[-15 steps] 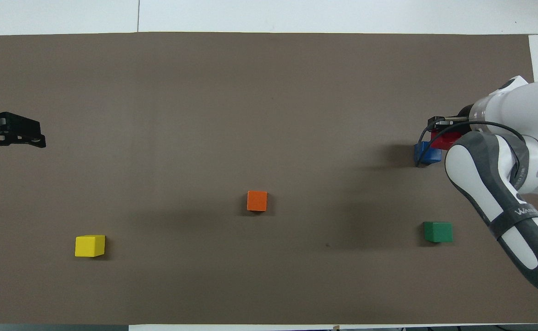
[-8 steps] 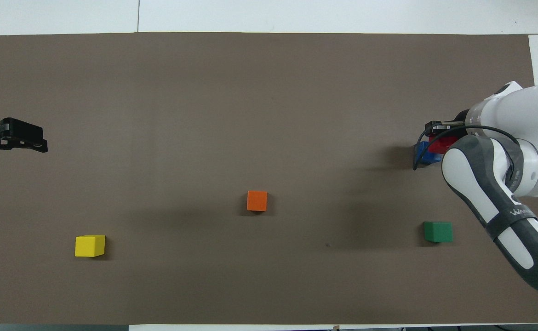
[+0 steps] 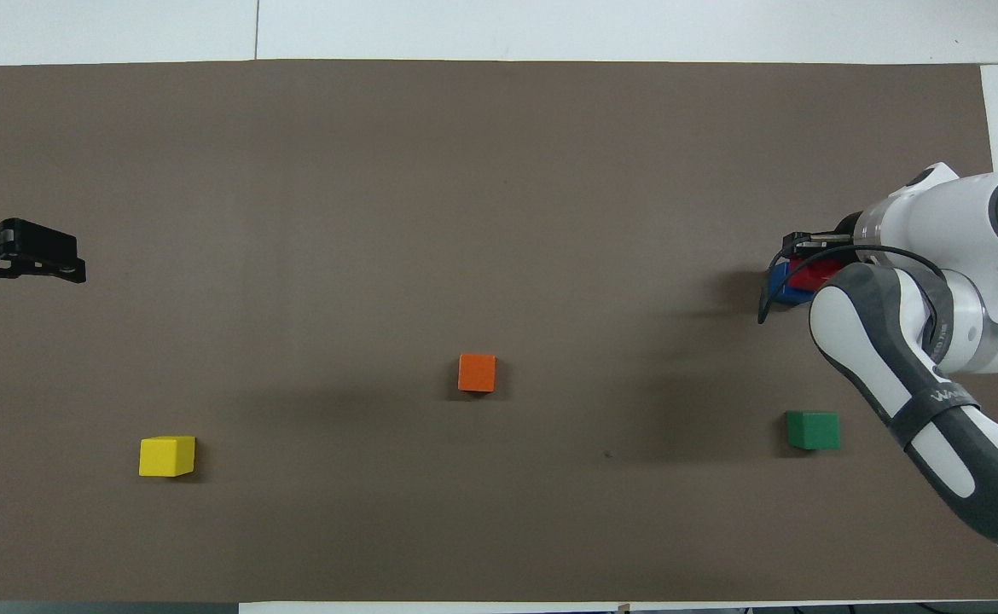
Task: Transfer red block to right arm and stack on blue block
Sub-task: 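Lower the red cube onto the blue cube and open the right gripper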
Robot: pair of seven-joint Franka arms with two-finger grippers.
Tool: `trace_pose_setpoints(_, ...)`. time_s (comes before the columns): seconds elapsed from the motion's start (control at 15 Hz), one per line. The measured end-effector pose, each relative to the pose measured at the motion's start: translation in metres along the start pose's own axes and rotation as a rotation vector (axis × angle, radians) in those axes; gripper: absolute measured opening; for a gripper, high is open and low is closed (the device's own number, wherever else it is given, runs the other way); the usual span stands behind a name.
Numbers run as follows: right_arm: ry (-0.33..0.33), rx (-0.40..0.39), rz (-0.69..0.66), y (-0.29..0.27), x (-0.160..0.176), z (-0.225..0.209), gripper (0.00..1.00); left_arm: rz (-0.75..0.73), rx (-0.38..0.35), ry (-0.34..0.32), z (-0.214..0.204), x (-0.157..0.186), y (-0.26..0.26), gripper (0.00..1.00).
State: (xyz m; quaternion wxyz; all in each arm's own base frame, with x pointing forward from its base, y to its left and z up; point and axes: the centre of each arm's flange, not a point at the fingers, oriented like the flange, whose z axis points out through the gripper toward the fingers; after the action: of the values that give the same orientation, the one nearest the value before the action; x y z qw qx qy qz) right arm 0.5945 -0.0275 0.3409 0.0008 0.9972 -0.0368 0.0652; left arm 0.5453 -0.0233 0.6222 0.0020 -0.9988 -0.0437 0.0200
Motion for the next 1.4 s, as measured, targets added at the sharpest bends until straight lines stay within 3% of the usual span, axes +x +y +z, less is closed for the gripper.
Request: trace_pose_setpoints(1.4,-0.009,0.001,-0.006,-0.0033,-0.0034,0.0039,0.56,-0.001,0.000,0.000,0.0000,0.0001,-0.0005,1.00)
